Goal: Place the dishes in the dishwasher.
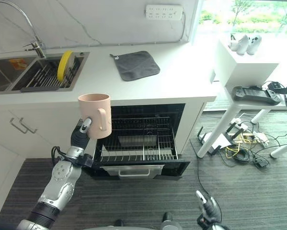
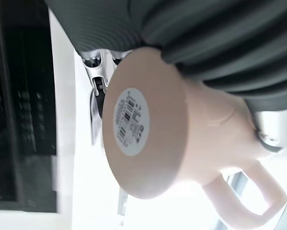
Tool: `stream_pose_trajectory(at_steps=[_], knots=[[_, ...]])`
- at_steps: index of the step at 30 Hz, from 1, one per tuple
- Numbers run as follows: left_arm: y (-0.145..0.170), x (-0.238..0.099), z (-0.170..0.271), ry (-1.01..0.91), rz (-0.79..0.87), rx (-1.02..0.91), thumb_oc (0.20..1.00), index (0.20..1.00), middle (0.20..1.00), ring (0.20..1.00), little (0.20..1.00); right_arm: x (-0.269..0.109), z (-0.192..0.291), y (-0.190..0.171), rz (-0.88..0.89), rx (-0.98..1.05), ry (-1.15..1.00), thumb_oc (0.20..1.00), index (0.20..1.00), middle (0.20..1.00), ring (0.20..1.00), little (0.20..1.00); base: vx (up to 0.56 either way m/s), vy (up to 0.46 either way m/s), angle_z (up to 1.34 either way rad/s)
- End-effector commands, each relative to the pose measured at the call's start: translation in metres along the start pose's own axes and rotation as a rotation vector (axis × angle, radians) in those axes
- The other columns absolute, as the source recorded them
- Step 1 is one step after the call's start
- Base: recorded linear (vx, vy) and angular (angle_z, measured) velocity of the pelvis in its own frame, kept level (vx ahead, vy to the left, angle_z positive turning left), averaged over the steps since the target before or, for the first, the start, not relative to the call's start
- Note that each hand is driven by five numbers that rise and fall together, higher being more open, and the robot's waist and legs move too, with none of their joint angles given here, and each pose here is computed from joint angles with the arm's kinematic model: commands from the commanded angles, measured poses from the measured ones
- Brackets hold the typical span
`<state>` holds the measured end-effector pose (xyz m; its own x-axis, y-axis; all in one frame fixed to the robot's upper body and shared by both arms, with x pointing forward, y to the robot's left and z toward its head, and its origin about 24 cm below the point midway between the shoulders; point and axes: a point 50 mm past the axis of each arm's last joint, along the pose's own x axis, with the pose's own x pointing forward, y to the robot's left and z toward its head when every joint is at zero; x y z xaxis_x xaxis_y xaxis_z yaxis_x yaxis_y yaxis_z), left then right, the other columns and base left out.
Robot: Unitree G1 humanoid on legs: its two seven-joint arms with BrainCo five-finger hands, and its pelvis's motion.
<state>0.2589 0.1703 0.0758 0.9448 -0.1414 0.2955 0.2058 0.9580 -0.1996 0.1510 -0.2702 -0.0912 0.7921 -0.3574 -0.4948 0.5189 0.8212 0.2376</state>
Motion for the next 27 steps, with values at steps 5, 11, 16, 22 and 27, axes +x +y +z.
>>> stream_pose_trajectory(at_steps=[5,11,16,22,27], knots=[[0.018,0.004,0.014,-0.176,0.104,-0.189,0.2,0.2,0.2,0.2,0.2,-0.029,0.145,0.086,0.26,-0.283,-0.955,1.0,1.0,1.0,1.0,1.0,0.02,-0.039,-0.07],[0.015,0.004,0.007,-0.166,0.143,-0.2,0.2,0.2,0.2,0.2,0.2,-0.069,0.174,0.121,0.48,-0.289,-1.256,1.0,1.0,1.0,1.0,1.0,0.03,0.009,-0.13],[0.006,0.004,0.01,-0.169,0.112,-0.115,0.2,0.2,0.2,0.2,0.2,-0.084,0.172,0.151,0.815,-0.294,-1.211,1.0,1.0,1.0,1.0,1.0,0.01,-0.01,-0.05],[-0.009,0.004,0.023,-0.254,0.036,0.077,0.2,0.2,0.2,0.2,0.2,-0.09,0.164,0.188,1.017,-0.278,-1.086,1.0,1.0,1.0,1.0,1.0,0.03,-0.038,0.14],[-0.017,0.002,0.037,-0.331,-0.05,0.208,0.2,0.2,0.2,0.2,0.2,-0.086,0.159,0.197,1.09,-0.279,-0.956,1.0,1.0,1.0,1.0,1.0,0.02,-0.011,0.11]])
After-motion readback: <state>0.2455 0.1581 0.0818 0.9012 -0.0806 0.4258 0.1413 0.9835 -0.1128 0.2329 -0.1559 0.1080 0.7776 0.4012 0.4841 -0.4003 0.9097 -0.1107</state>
